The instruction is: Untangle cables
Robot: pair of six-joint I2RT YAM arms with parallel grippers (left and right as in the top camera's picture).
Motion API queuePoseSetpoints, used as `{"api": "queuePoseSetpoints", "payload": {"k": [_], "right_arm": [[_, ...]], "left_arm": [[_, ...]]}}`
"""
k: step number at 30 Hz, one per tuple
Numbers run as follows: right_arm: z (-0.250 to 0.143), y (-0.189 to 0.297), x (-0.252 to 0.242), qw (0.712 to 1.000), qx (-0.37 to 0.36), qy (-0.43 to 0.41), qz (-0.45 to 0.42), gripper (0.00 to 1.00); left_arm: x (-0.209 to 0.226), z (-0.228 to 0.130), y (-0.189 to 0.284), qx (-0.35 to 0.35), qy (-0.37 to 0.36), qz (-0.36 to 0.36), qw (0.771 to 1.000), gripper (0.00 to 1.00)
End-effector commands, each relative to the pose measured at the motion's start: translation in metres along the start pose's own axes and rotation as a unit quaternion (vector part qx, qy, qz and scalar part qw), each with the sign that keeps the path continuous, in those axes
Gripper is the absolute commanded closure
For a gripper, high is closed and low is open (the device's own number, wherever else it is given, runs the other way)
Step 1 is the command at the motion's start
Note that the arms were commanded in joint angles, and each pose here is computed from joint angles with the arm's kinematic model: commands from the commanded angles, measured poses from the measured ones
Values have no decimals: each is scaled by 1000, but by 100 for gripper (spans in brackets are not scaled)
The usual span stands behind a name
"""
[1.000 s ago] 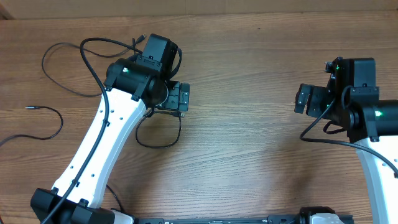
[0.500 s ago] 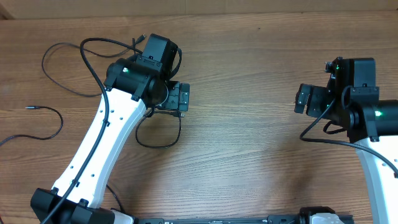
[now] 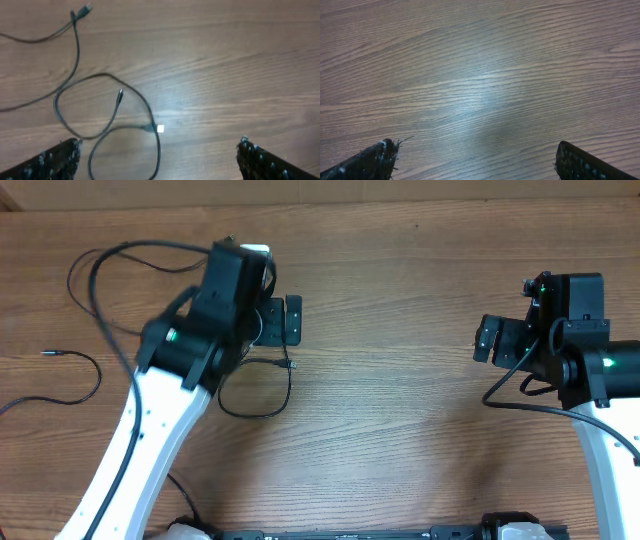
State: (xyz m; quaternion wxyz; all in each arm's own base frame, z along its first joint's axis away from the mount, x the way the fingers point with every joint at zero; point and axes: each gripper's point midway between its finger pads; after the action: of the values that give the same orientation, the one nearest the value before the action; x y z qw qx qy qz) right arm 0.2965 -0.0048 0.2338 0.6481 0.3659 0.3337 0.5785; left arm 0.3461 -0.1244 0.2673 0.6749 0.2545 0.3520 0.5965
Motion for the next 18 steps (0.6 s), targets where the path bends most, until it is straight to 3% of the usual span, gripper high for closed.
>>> {"api": "queuePoseSetpoints", "payload": {"k": [1, 9, 15, 18], "right_arm": [[8, 5, 0, 1000, -14, -2, -4, 0], [8, 5, 0, 1000, -14, -2, -4, 0], [8, 5, 0, 1000, -14, -2, -4, 0], [8, 5, 0, 1000, -14, -2, -4, 0]], "left_arm": [[7, -10, 6, -50, -27, -10, 998, 0], [11, -29, 12, -207, -74, -65, 973, 0], [-3, -47, 26, -329, -181, -130, 918, 0], [5, -58, 29, -366, -183, -135, 902, 0]]}}
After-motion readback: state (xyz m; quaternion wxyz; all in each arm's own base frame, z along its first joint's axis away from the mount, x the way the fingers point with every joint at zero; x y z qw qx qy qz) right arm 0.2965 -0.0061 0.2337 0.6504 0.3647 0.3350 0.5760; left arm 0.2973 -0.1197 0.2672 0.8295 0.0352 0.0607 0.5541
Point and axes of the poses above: each gripper's point midway between its finger pads, its own y axis back along the fingers, its own x axis along the line the jaws close on, z = x × y, and after that the axes turned 5 degrees about y, right-handed
